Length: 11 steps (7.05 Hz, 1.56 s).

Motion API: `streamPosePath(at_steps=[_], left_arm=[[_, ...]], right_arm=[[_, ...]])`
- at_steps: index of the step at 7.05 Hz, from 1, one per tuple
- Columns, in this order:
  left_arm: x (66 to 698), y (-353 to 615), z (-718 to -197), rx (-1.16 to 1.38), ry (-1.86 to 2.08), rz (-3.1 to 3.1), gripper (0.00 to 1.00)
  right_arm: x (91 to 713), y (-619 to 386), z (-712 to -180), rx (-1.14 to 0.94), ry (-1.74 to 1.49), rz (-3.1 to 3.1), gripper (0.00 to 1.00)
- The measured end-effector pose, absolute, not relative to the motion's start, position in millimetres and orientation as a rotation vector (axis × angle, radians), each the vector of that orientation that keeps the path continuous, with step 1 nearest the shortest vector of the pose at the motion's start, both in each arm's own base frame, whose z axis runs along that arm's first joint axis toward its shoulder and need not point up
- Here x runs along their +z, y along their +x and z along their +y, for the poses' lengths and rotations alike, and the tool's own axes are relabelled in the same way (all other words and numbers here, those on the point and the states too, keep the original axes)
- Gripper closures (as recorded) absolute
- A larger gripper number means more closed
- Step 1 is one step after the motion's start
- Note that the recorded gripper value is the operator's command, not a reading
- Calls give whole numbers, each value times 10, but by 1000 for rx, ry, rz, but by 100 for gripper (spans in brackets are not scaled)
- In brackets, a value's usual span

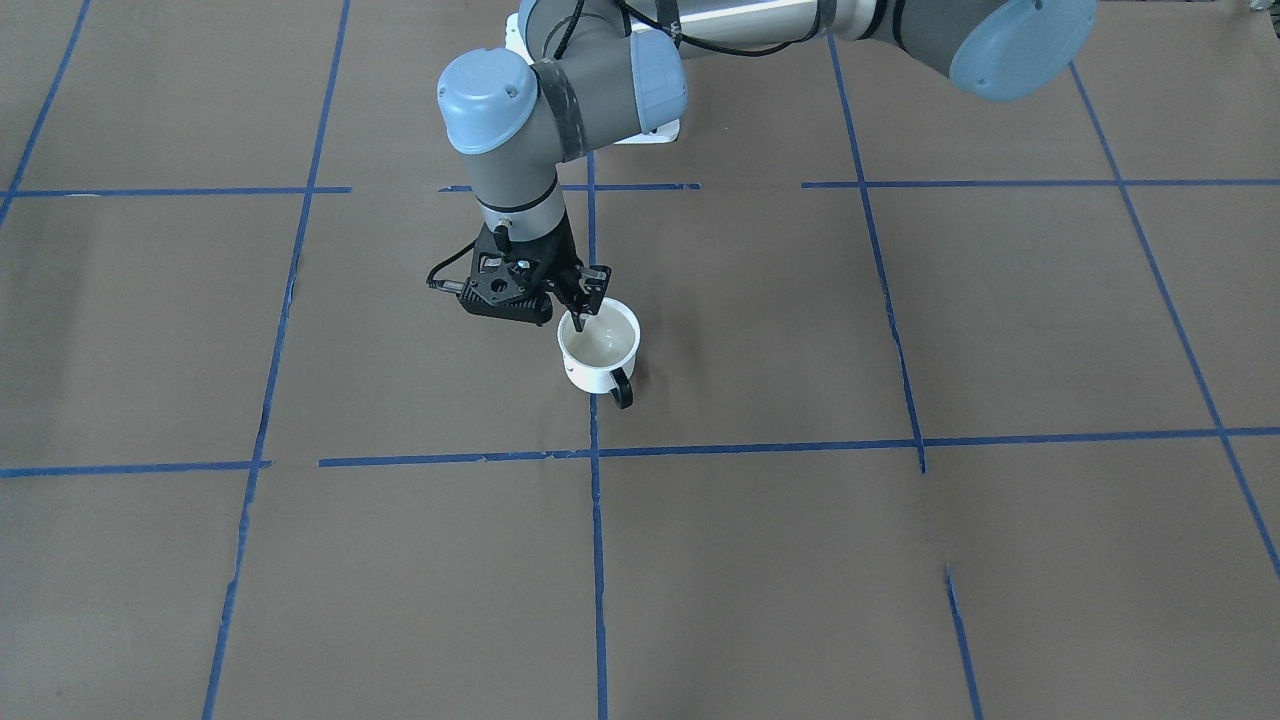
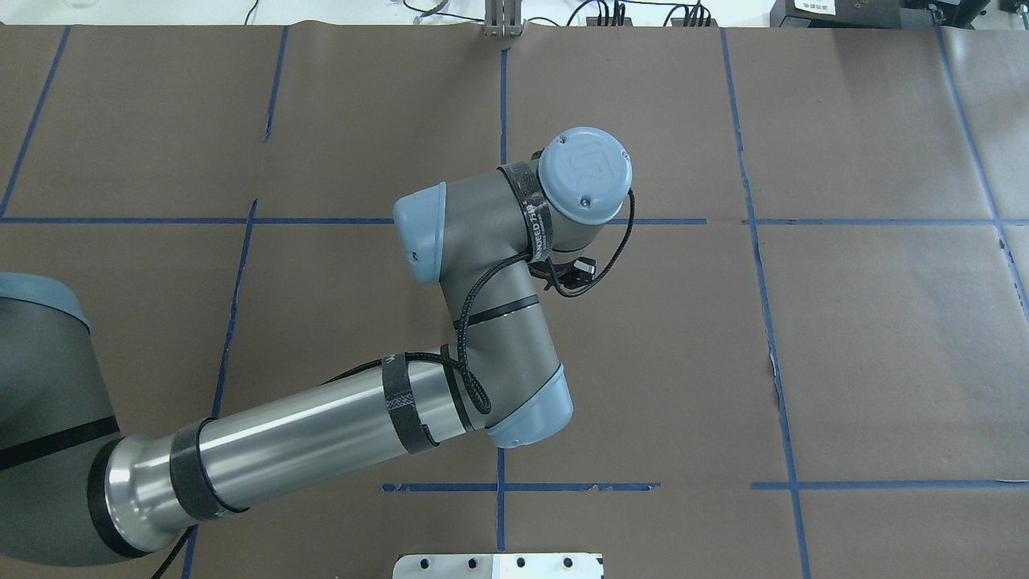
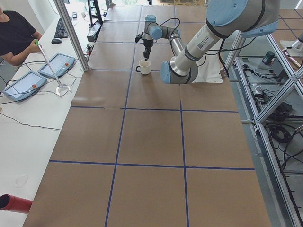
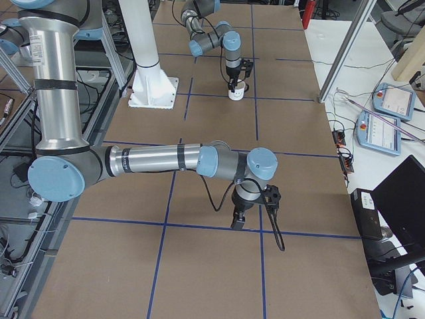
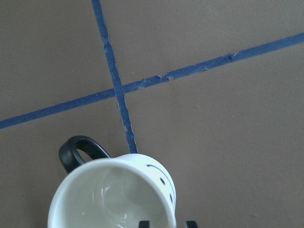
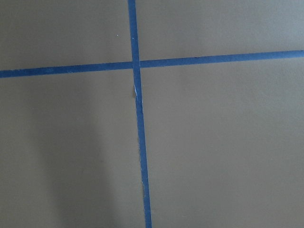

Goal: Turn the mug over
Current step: 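Rotate the left wrist to turn the mug upright and lower it, then open the left gripper and withdraw the left arm away from the mug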

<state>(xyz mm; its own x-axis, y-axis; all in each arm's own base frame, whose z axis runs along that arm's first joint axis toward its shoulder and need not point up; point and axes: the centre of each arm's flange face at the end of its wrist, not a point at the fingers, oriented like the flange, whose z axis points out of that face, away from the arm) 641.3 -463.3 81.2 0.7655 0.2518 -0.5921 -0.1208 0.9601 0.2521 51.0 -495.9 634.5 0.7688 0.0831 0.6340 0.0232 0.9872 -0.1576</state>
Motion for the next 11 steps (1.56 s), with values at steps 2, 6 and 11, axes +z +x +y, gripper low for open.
streamPosePath(at_steps=[2, 6, 11], left_arm=[[729, 6337, -4597, 206, 220, 689, 0], [671, 5350, -4808, 245, 356, 753, 0], [1373, 3909, -5673, 347, 465, 716, 0]], right_arm=[[6345, 510, -4959, 33, -160, -694, 0], [6345, 510, -4959, 33, -160, -694, 0], [6345, 509, -4959, 33, -160, -694, 0]])
